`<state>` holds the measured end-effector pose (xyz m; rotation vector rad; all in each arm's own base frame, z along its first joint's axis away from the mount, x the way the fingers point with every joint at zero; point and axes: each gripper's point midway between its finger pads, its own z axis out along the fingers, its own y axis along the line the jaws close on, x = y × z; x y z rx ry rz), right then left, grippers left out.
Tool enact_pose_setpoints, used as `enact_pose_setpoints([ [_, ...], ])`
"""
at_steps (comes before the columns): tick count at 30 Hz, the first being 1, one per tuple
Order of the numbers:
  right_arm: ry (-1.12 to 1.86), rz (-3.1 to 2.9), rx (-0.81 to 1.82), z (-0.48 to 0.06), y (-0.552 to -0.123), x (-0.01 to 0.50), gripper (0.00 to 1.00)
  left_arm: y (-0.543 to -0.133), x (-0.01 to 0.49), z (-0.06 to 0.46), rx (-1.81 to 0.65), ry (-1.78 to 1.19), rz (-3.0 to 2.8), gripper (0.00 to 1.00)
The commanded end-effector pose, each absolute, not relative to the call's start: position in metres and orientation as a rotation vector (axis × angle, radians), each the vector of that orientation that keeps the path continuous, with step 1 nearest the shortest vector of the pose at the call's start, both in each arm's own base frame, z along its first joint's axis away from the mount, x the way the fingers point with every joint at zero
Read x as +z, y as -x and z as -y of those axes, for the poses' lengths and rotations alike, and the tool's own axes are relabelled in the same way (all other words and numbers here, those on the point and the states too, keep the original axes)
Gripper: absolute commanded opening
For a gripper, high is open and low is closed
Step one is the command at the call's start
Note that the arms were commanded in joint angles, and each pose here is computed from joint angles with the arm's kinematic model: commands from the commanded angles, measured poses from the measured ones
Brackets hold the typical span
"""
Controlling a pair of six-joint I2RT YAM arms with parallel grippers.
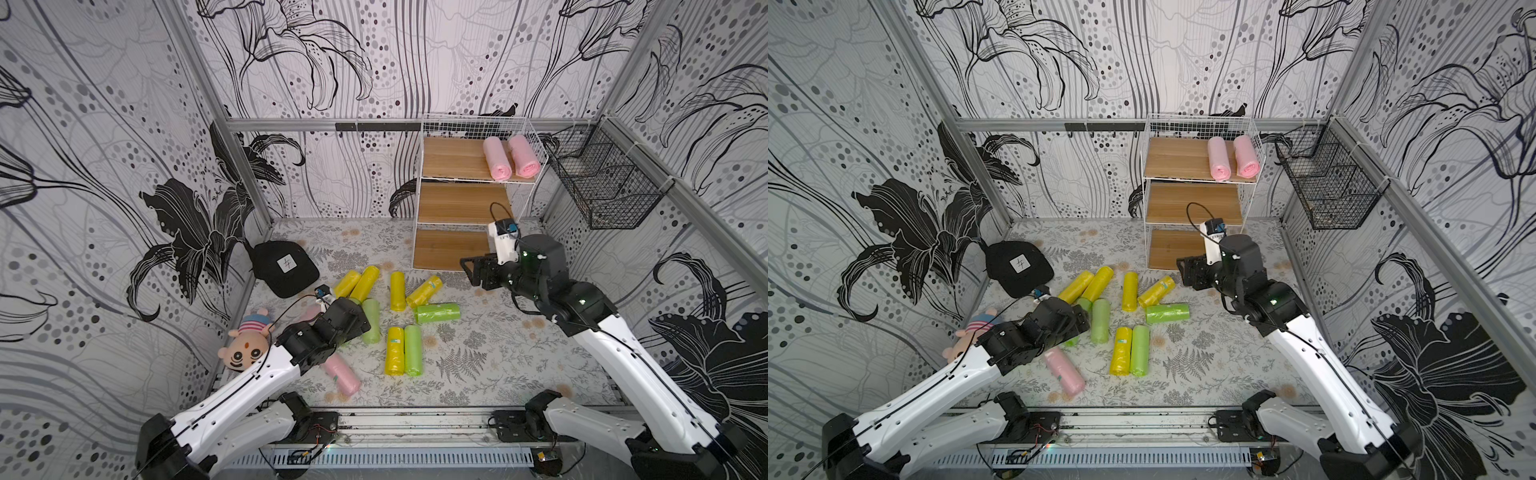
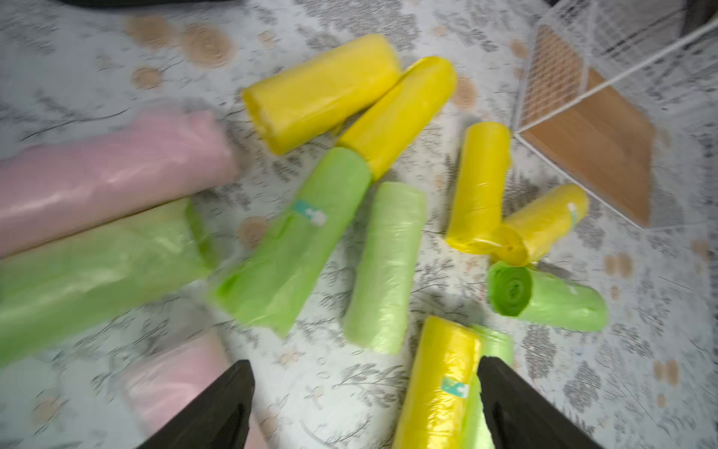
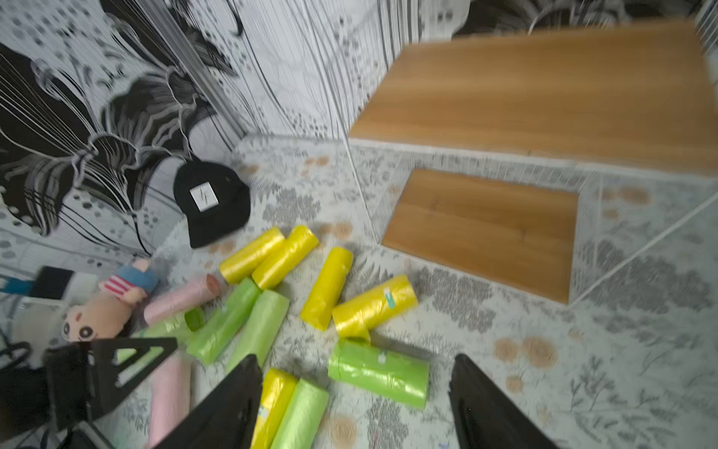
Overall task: Sort the rolls of trash bags by color and place them on the shelf
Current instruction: Place the roll of trash bags on the shelf.
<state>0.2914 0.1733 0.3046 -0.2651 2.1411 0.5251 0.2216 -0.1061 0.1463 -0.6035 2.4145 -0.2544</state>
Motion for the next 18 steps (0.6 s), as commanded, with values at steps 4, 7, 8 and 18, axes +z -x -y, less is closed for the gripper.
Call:
enact_pose_setpoints([
  [4, 0.249, -2.204, 0.617, -0.184, -0.285, 0.263, 0.79, -0.182, 0.12, 0.047, 0.169, 0.947, -2.445, 0.85],
  [7, 0.254, -2.196, 0.639, -0.187, -0.284, 0.26, 0.79, -0.173, 0.109, 0.043, 0.252, 1.056, -2.464, 0.79],
  [8, 0.257, -2.195, 0.642, -0.188, -0.284, 0.26, 0.79, -0.172, 0.105, 0.045, 0.241, 1.073, -2.468, 0.78],
  [18, 0.253, -2.21, 0.67, -0.193, -0.285, 0.251, 0.79, -0.173, 0.049, 0.059, 0.063, 1.218, -2.522, 0.75],
])
